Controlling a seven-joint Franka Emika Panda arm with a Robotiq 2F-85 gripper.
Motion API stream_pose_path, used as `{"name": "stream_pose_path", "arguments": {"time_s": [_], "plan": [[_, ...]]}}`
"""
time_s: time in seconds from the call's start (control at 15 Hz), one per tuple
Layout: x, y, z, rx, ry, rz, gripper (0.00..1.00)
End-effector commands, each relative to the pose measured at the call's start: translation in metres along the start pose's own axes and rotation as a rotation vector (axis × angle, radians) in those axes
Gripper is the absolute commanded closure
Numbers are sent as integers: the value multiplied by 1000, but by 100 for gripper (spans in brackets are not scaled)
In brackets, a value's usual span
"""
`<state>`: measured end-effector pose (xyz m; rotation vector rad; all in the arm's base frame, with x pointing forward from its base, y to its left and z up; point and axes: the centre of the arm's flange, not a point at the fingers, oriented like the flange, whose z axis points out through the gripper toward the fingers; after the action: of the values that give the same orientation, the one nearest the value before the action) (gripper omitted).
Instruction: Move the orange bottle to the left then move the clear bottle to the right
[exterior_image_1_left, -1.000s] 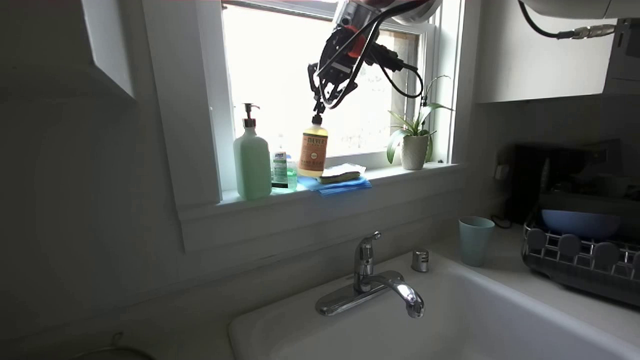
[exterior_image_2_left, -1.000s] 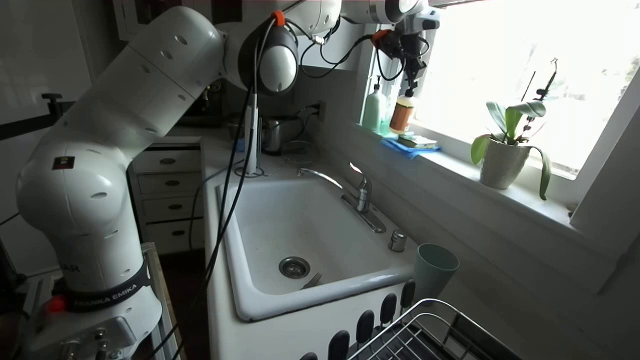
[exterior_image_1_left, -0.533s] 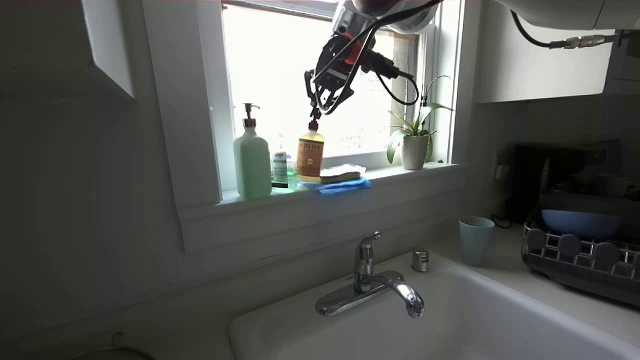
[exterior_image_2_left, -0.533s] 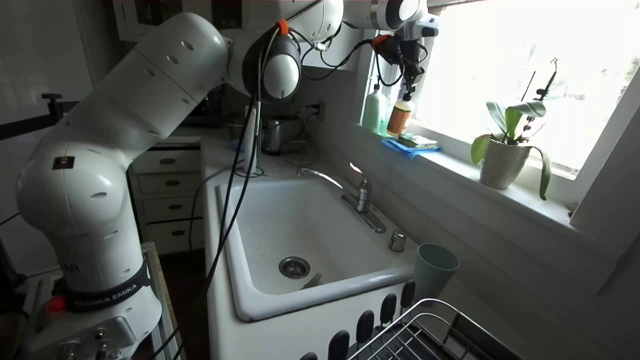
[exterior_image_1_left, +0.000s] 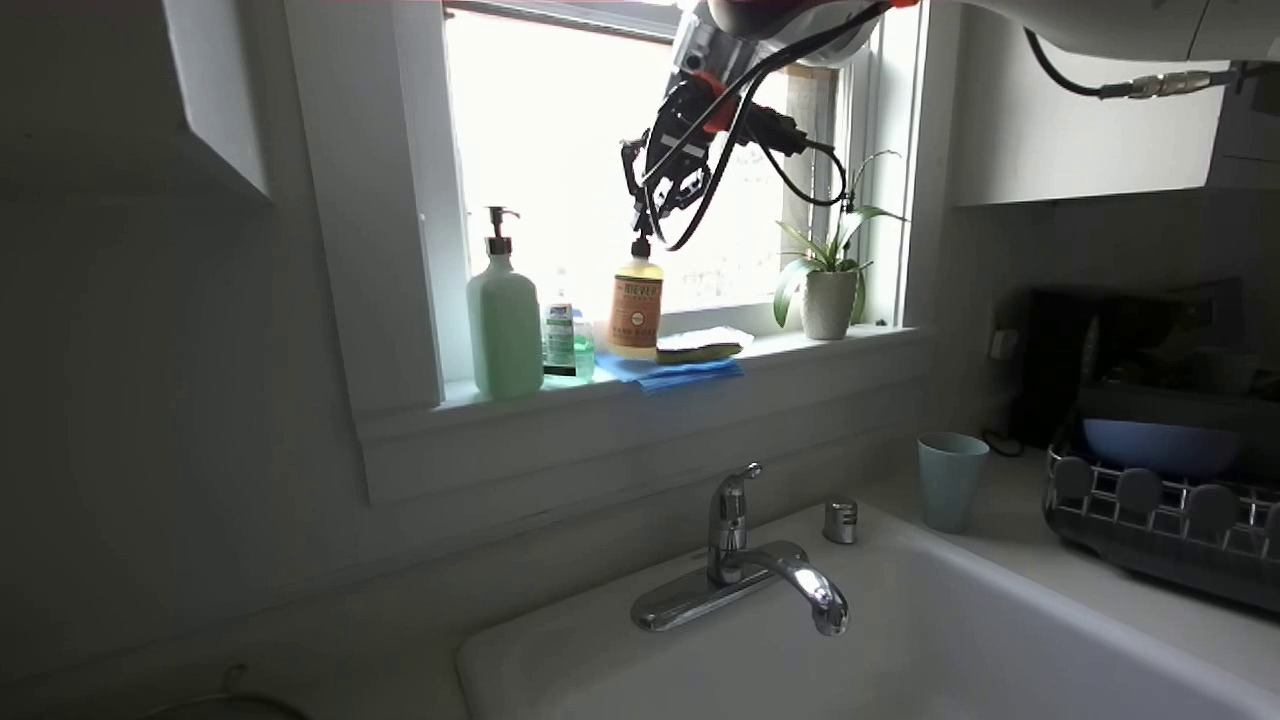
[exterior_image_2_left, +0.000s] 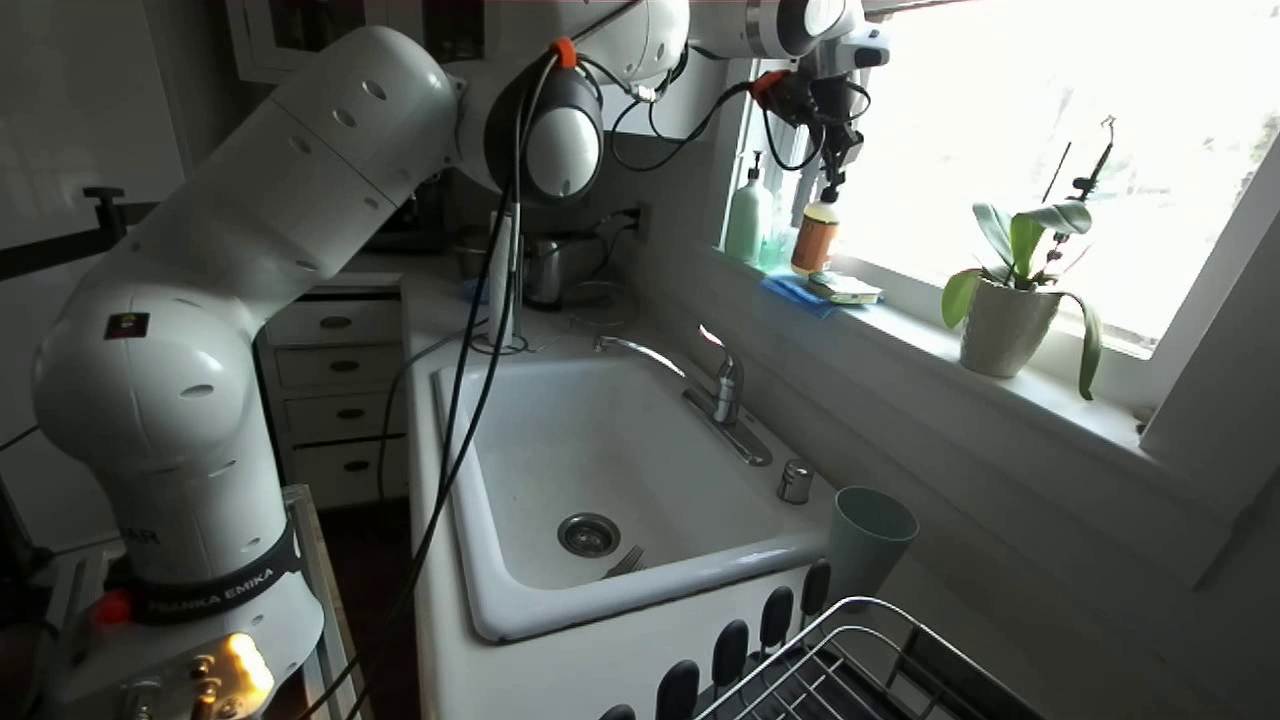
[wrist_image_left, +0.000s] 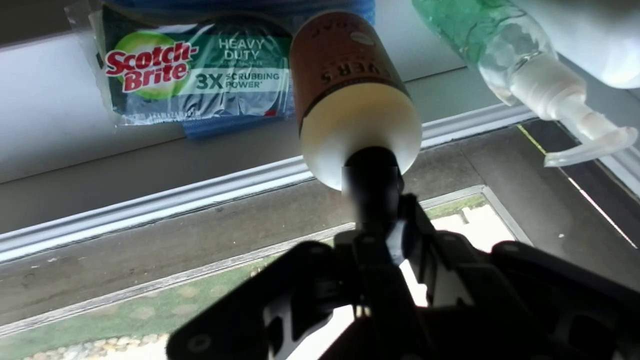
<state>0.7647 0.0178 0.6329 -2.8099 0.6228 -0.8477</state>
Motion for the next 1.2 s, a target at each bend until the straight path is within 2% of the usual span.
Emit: {"name": "stream_pose_path", "arguments": {"time_s": [0.0,0.2,0.27,0.33,0.87,1.13], "plan": [[34,-12,7,-2,21,-5,96],[34,-13,11,3,21,0,96],[34,-13,11,6,25,7,69],[34,-13,10,10,28,9,56],[35,-21,-11,79,51,11,3],[27,-38,-21,131,37,65,0]]}}
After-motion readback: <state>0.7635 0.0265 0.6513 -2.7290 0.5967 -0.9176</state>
